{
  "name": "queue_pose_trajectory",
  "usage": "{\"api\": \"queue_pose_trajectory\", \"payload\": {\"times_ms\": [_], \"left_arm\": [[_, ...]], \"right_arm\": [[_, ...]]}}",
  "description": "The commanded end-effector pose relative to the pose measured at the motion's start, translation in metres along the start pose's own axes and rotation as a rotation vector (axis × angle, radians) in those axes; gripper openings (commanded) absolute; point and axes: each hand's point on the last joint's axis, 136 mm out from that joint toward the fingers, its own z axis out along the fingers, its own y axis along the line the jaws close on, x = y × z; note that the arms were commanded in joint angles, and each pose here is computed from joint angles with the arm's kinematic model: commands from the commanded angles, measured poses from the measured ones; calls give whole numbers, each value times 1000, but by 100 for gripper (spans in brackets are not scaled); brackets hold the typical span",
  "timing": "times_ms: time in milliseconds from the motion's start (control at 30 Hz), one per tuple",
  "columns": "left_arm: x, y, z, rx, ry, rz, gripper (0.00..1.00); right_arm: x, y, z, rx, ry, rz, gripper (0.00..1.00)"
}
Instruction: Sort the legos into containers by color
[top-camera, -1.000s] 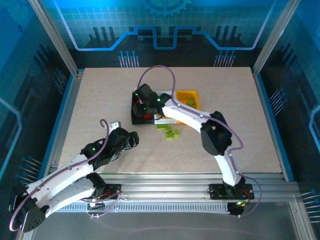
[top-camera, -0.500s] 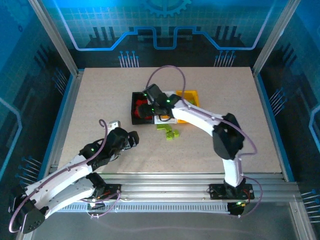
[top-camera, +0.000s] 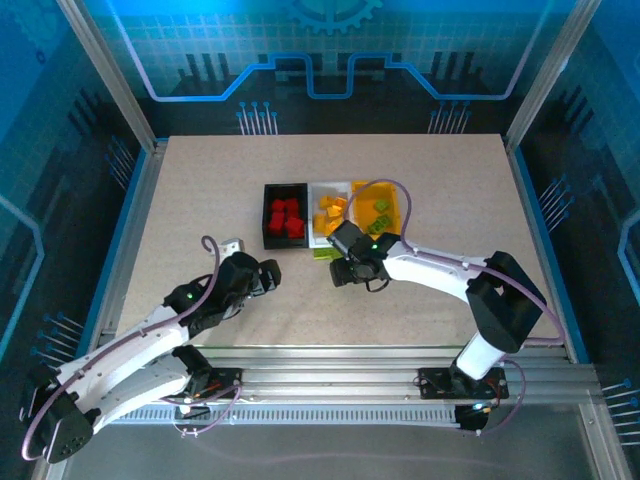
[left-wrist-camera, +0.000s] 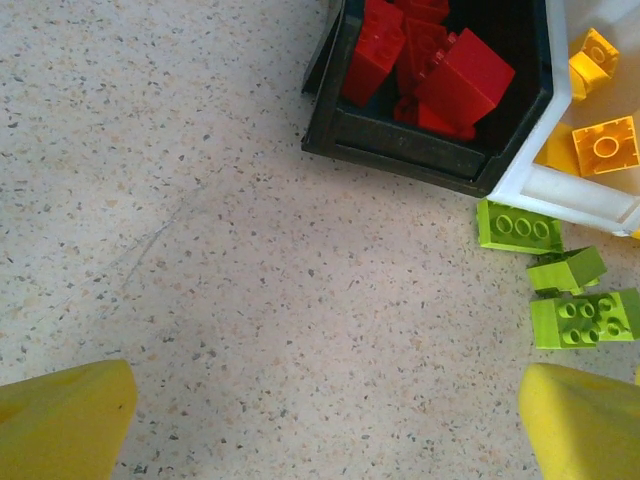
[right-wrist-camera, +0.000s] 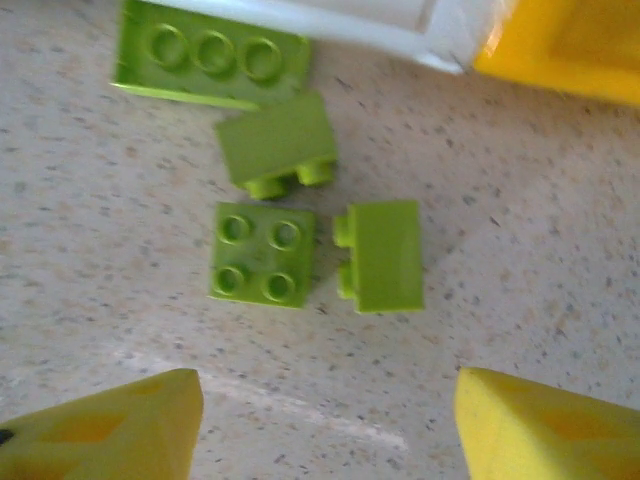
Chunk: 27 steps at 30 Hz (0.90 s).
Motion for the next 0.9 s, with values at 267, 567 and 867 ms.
{"api": "queue_pose_trajectory", "payload": {"times_ms": [267, 567, 867], "left_arm": [[2, -1, 4, 10, 10, 7, 99], [4, -2, 7, 7, 17, 13, 99], [3, -14, 10, 43, 27, 22, 99]], "right_arm": [[-35, -6, 23, -42, -30, 58, 54], [-22, -22, 43, 8, 26, 102, 39], [-19, -41, 18, 9, -25, 147, 22]]}}
